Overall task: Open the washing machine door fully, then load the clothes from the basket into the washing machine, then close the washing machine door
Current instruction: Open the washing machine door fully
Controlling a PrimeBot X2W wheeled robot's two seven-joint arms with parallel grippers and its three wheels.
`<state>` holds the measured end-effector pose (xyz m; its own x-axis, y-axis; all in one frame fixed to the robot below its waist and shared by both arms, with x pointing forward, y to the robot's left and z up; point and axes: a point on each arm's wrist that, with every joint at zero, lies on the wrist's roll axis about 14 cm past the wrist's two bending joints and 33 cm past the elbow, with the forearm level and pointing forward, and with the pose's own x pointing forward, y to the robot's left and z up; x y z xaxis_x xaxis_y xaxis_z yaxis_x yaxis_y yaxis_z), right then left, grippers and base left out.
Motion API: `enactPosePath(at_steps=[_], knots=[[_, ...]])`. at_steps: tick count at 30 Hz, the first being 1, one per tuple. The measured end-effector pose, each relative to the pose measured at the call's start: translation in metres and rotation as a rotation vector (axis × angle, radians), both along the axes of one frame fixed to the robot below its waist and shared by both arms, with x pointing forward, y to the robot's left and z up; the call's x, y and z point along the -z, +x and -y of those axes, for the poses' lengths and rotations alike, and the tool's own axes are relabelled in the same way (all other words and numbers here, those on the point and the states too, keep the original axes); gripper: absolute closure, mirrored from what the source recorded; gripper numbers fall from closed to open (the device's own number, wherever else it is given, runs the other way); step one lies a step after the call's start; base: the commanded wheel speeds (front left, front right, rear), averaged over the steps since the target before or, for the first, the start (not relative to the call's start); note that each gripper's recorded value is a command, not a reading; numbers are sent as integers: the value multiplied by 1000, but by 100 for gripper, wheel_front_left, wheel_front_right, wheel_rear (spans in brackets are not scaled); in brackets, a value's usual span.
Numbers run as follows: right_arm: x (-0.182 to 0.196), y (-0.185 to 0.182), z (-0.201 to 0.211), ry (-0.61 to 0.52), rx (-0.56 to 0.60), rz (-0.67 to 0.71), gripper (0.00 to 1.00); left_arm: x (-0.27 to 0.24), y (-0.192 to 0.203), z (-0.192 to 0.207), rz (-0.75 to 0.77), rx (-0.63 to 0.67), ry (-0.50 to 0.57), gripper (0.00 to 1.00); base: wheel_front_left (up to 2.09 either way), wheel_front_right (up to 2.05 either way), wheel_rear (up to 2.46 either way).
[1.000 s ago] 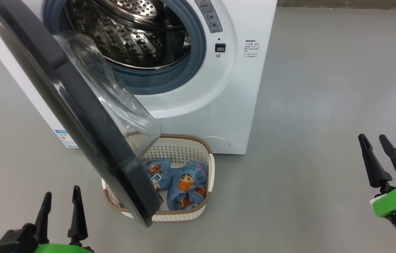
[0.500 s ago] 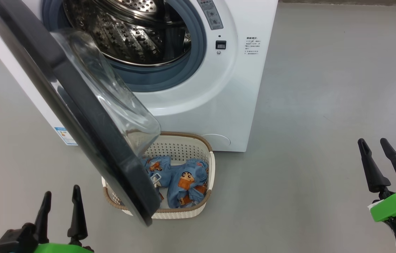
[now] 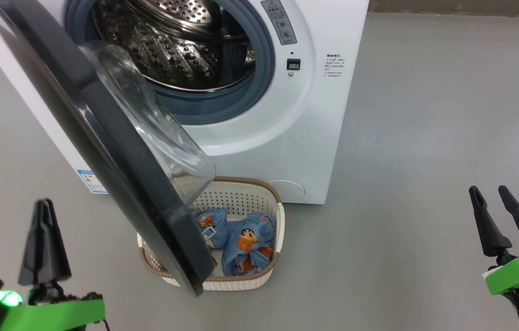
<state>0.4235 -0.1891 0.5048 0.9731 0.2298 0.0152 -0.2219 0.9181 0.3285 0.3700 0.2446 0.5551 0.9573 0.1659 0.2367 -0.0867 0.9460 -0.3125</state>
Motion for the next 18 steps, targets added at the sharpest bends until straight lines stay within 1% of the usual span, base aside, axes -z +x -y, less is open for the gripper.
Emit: enactPosePath(at_steps=[4,7,10,14,18], knots=[[-2,-1,0,0,0,5,0,-52,-6,8,160,10,26,100,0,0,0],[-4,-3,1,0,1,10,0,-82,-15,24,254,45,45,100,0,0,0],[-4,-4,1,-1,1,11,0,-101,-24,54,314,130,43,100,0,0,0],[-2,-6,2,-2,3,5,0,-119,-32,97,350,272,30,100,0,0,0],[-3,-8,3,-3,5,7,0,-121,-38,135,335,405,-1,100,0,0,0]])
